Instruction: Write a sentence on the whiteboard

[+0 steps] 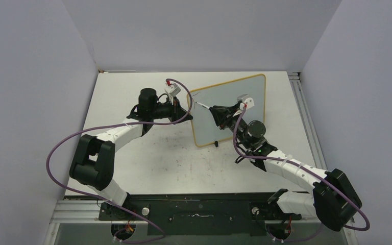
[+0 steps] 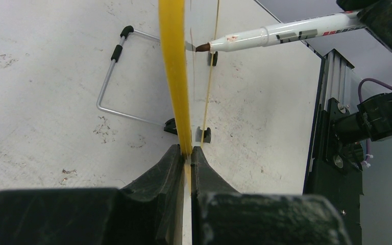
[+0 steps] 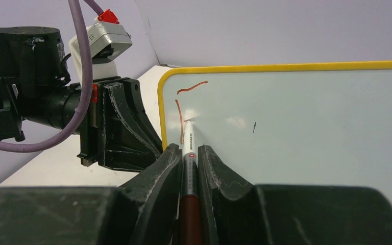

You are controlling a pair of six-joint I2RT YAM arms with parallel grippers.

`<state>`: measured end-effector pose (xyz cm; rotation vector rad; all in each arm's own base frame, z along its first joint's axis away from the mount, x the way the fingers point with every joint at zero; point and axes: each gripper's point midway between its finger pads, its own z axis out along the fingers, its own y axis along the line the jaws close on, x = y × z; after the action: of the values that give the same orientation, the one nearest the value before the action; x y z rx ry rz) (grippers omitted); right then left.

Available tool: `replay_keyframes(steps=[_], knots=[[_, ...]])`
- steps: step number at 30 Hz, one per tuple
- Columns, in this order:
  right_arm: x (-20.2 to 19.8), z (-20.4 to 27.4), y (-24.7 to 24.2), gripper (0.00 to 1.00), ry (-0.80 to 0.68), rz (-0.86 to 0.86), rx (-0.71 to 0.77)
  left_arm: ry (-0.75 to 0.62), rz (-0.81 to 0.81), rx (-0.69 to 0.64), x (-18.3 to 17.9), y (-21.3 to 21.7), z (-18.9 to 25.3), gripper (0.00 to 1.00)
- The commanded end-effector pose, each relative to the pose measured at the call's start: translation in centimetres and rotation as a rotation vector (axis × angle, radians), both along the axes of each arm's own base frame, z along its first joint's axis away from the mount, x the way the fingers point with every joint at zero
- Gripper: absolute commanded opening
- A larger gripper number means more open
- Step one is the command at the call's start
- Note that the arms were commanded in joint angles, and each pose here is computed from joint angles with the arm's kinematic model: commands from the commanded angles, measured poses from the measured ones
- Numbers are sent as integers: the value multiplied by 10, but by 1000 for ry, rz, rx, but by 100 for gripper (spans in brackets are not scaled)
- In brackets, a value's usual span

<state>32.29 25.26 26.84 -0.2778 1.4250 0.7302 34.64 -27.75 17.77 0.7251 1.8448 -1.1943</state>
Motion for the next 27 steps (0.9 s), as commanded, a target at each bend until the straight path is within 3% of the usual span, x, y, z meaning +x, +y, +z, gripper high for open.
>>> replay_keyframes(steps=[1, 13, 27], knots=[[7, 31, -15, 5, -78, -67, 44, -56, -31, -32, 3, -4, 23, 0], [-7, 45, -20, 5, -111, -43, 67, -56, -31, -31, 3, -4, 23, 0], [4, 27, -27, 5, -71, -47, 68, -55, -32, -30, 3, -4, 22, 0]])
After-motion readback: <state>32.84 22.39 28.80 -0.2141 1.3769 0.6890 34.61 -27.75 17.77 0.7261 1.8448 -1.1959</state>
